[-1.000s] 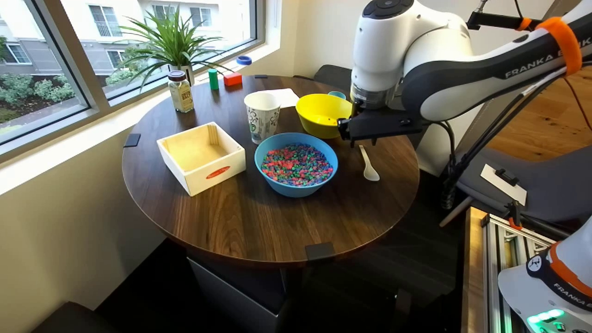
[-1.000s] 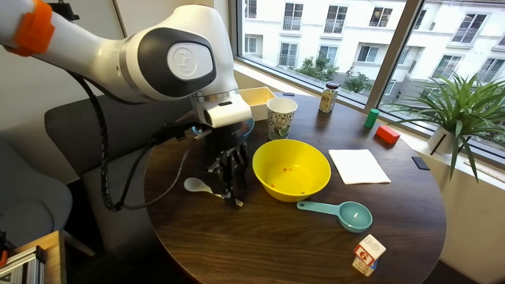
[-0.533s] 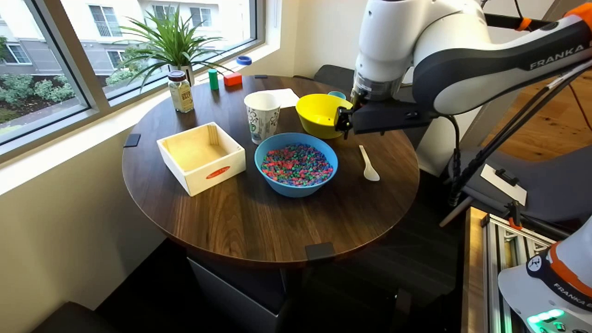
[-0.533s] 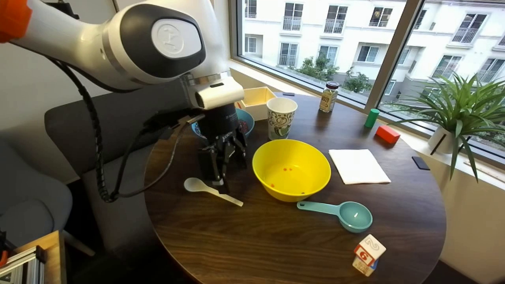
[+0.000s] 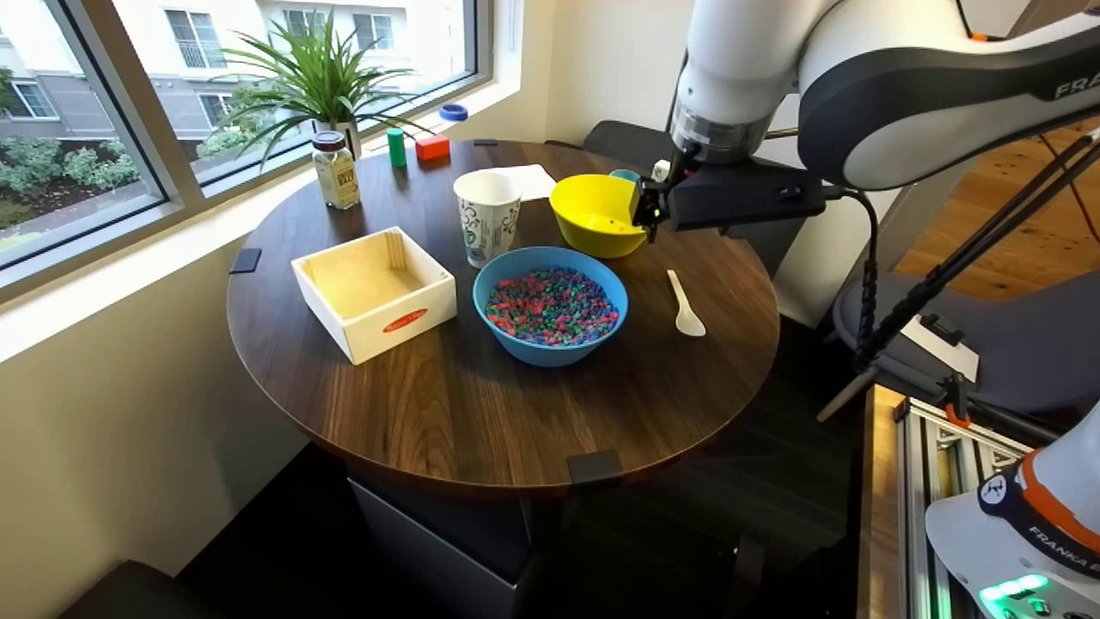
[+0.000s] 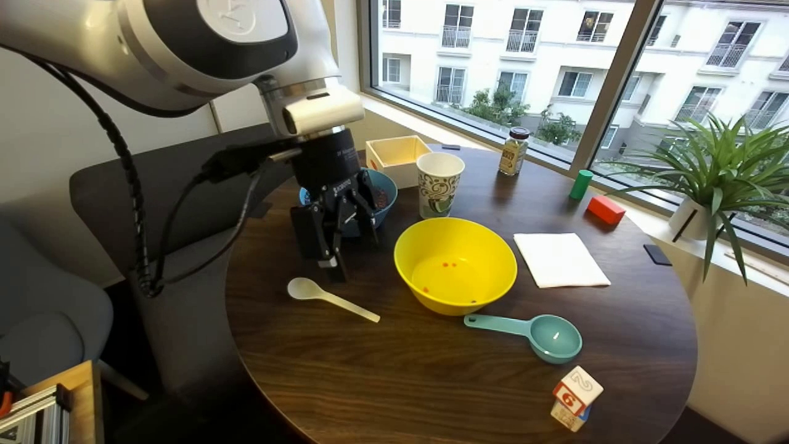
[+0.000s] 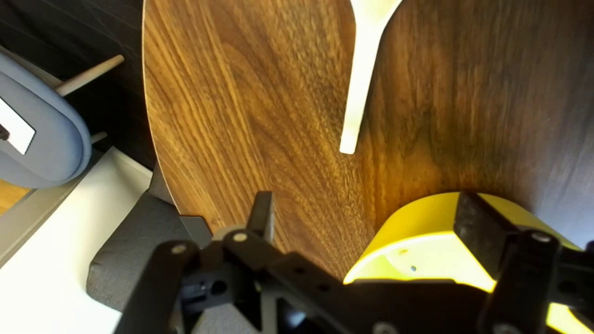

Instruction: Use the spoon to scoop out of the blue bowl, empty the content into the yellow bowl and the cup and place the spoon back

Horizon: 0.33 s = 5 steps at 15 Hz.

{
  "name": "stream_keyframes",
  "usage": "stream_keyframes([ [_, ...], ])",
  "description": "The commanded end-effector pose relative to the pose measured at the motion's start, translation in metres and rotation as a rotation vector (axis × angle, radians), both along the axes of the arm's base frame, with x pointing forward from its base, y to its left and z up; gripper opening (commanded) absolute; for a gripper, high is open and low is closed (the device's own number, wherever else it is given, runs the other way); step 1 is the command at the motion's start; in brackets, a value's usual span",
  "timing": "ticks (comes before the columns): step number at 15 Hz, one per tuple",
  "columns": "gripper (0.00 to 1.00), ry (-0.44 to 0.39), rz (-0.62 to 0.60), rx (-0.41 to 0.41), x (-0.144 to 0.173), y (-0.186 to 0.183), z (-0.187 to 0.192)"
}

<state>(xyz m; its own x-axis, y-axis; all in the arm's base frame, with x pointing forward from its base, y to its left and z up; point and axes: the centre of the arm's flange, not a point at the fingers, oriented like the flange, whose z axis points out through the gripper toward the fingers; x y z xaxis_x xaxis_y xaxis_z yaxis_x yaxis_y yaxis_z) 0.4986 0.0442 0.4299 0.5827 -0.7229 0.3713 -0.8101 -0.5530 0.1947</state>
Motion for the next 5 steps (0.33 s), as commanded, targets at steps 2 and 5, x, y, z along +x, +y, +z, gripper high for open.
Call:
stream_keyframes([
  [2, 1.00, -0.003, 0.000, -0.001, -0.0011, 0.0005, 0.0031],
  [5, 1.00, -0.003, 0.000, -0.001, -0.0011, 0.0005, 0.0032],
])
